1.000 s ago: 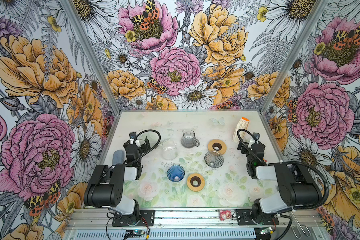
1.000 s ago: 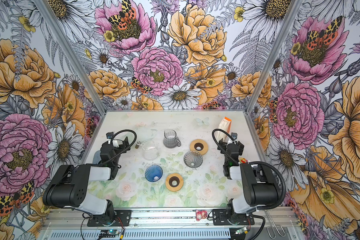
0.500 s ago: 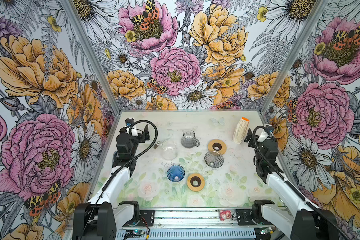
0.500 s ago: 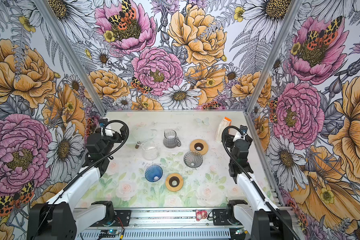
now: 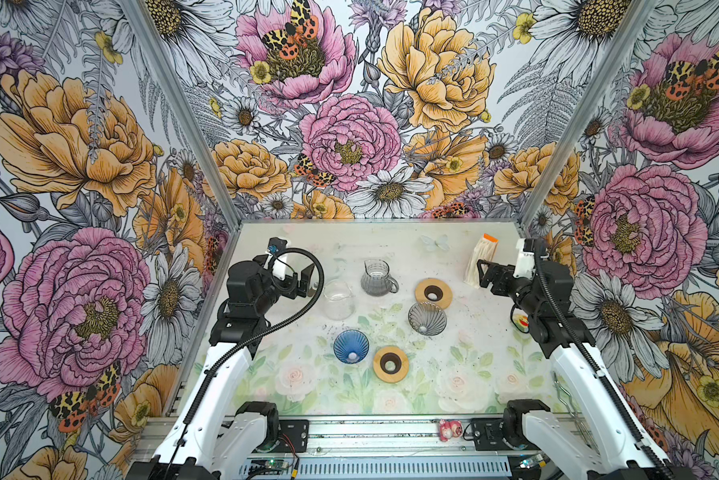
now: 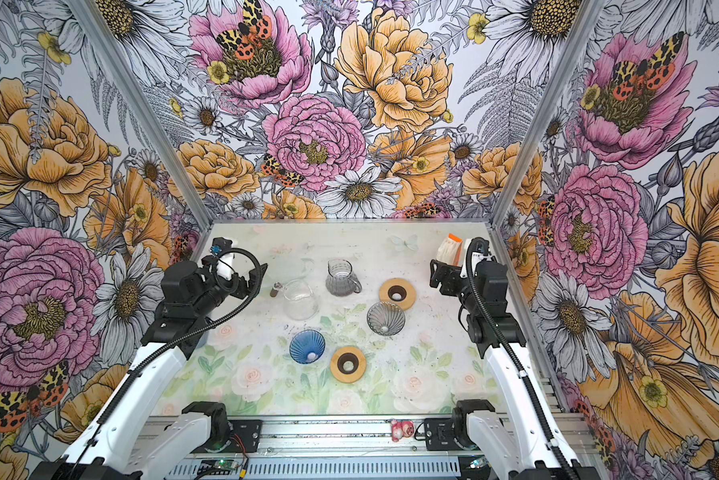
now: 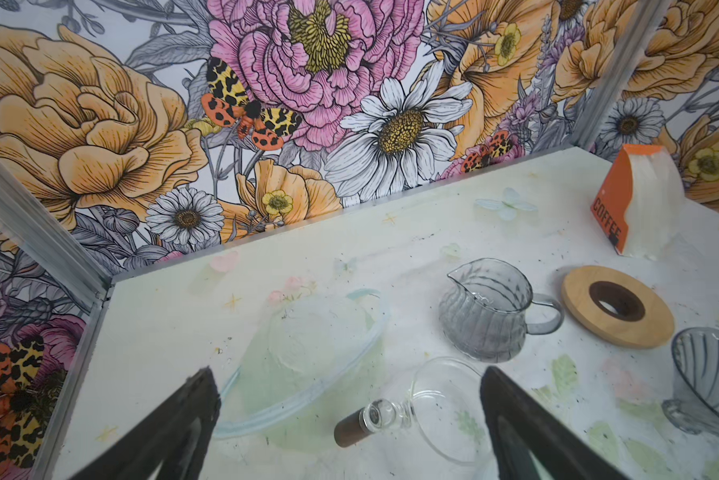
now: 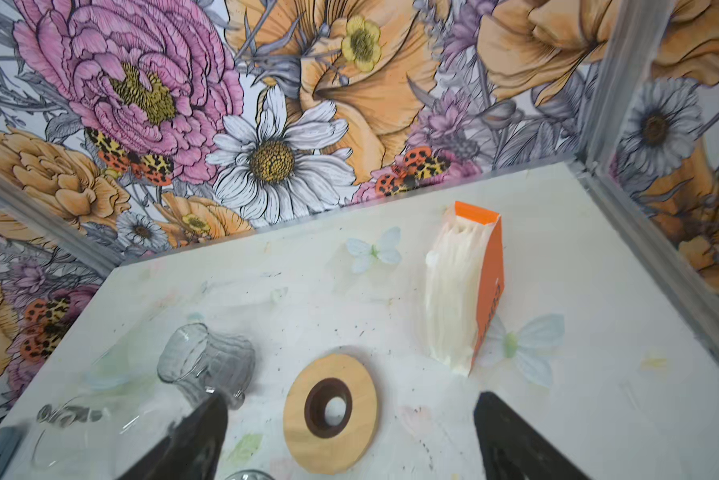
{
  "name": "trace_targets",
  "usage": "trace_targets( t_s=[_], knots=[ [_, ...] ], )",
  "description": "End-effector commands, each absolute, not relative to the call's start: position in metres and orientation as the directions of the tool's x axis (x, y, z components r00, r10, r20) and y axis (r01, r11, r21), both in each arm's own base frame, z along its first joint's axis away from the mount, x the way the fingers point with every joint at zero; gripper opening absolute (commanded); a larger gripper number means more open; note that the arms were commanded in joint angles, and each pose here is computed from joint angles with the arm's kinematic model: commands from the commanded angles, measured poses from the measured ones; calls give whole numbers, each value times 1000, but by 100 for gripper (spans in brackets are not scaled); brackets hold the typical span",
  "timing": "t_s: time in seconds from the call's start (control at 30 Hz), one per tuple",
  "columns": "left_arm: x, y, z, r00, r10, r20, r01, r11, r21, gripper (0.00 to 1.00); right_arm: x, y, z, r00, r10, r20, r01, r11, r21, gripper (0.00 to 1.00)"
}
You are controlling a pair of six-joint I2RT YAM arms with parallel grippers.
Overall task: Place the coffee filter in the dripper
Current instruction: 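Raise both arms and move the right gripper toward the nearer wooden stand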
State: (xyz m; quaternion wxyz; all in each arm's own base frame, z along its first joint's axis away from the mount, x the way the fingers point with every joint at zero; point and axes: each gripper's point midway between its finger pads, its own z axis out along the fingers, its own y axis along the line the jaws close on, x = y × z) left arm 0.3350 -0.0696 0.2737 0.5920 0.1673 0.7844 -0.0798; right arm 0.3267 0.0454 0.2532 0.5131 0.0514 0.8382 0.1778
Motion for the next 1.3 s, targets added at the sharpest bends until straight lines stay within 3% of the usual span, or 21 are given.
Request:
trace_targets(
  t_s=[0.0,0.33,0.77,1.27],
  knots=[
    [319,-76,258,-291,218,-932,410,908,84,99,304,74,246,-603,279,-747,-152,879,451,94],
    [301,-98,228,-321,227,-919,518,855,31,99,264,120,212,-783,195,-591,-190,829,526,85],
    [288,-121,206,-332,305,-893,606,794,46,99,208,167,159,-887,87,-453,-197,817,542,82],
    [284,-122,198,-340,337,-878,626,778,56,99,177,211,117,-908,-25,-419,-267,804,531,82]
  ],
)
